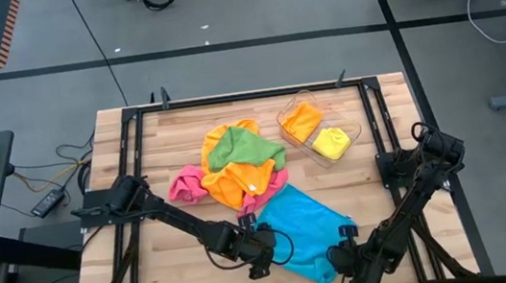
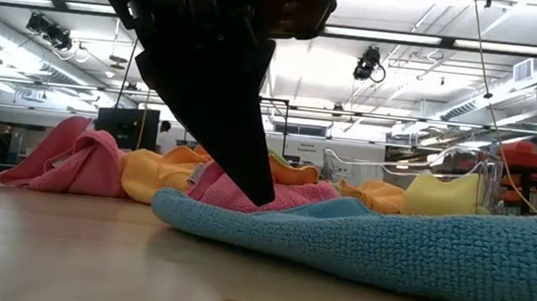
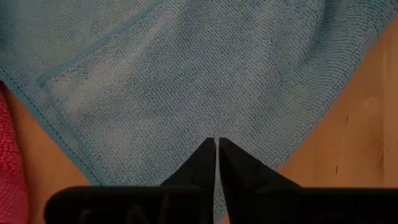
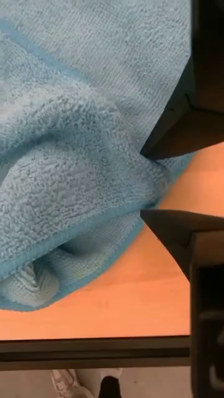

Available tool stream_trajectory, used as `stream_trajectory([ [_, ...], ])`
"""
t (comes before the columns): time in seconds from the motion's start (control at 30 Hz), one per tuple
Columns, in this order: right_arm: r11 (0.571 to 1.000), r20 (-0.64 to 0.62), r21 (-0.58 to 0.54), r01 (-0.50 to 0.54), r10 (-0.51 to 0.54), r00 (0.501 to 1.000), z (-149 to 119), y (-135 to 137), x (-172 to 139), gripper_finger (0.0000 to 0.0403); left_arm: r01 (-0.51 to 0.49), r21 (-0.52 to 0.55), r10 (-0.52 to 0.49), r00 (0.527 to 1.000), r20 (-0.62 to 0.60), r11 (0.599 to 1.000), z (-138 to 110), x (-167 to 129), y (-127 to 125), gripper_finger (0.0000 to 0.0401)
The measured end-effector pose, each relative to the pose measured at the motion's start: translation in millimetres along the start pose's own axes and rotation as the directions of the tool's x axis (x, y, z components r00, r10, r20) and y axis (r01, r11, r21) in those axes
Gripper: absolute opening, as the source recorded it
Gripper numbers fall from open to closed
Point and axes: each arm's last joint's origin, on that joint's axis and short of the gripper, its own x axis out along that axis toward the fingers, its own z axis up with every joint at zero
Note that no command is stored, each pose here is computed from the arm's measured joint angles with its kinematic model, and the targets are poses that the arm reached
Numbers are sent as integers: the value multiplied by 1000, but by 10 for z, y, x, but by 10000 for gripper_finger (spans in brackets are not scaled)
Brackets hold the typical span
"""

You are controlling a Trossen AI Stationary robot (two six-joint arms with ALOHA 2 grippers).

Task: Fold microfiber towels
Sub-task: Fold the blue towel

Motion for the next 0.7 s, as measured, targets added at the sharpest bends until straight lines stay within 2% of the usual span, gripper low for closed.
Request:
stream_trajectory([
  [0.17,1000,-9,17,-4,4,1000,12,-9,5,103,0,0,0,1000,0,1000,0,0,0,22],
  [0.37,1000,-53,5,19,-19,998,10,-40,-6,16,0,1,0,1000,-1,1000,-1,0,0,10],
  [0.53,999,-99,-39,21,-25,995,73,-78,-67,11,-1,2,1,1000,-1,1000,-1,0,1,23],
  [0.7,992,-149,-110,57,-73,986,93,-197,-169,11,-1,10,1,1000,-2,1000,-2,0,1,30],
])
